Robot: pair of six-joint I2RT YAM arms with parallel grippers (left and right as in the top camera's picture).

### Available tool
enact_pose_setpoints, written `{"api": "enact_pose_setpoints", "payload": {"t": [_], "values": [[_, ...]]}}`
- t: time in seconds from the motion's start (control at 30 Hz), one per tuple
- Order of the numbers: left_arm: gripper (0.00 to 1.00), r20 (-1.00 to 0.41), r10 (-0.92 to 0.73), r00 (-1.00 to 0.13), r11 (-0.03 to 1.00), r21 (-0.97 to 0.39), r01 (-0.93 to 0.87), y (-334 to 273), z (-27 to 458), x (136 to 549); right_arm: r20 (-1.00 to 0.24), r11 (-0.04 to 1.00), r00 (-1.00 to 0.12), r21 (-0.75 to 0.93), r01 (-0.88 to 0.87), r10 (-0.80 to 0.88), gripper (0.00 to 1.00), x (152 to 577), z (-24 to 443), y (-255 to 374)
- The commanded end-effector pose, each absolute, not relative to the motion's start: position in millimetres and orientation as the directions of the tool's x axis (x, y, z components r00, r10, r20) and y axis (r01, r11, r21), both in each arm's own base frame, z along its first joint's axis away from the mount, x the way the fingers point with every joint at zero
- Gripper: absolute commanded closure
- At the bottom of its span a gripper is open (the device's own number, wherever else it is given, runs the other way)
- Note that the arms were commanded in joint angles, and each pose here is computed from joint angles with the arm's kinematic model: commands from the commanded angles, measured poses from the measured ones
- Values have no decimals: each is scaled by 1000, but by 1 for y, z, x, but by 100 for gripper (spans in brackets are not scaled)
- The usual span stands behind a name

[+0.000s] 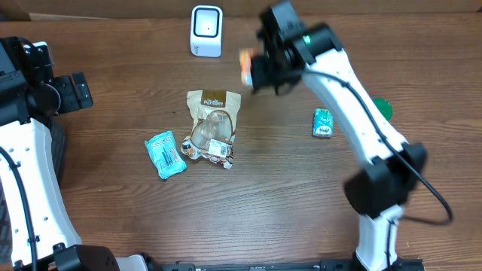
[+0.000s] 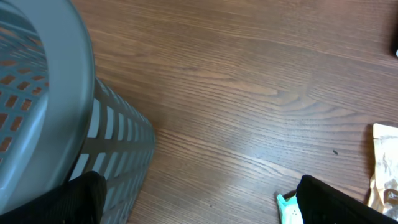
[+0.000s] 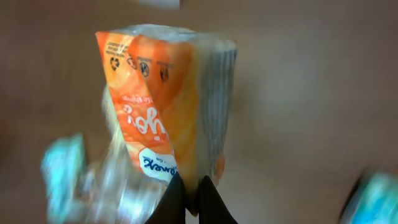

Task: Scan the item barcode
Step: 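Hold the orange pack in front of the scanner with the right gripper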

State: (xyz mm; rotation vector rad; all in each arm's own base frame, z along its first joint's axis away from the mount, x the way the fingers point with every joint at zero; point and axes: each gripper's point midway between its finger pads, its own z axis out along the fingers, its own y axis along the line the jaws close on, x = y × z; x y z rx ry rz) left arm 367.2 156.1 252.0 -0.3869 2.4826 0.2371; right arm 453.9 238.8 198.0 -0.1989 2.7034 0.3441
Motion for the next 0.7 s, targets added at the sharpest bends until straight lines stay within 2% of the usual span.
{"api": "enact_pose_setpoints", "payload": {"t": [0.0,0.2,0.4,0.5,0.67], "values": [[0,-591,-195,-783,947,96,-308,156,250,367,-584,986,-796,-59,-155,-160,96,518,201,222],[0,-591,-195,-783,947,96,-308,156,250,367,-786,957,-549,-267,-112,-284,96,589,220,238],[0,-591,-195,-783,947,96,-308,156,250,367,-846,910,-334,-378,-171,-415,96,623,231,277],[0,-591,-195,-783,947,96,-308,156,250,367,-781,814,-236,-528,-244,-578,96,633,212,301],[0,-591,-195,-783,947,96,-308,156,250,367,-563,569,-132,-744,-351,-816,96,636,159,327]]}}
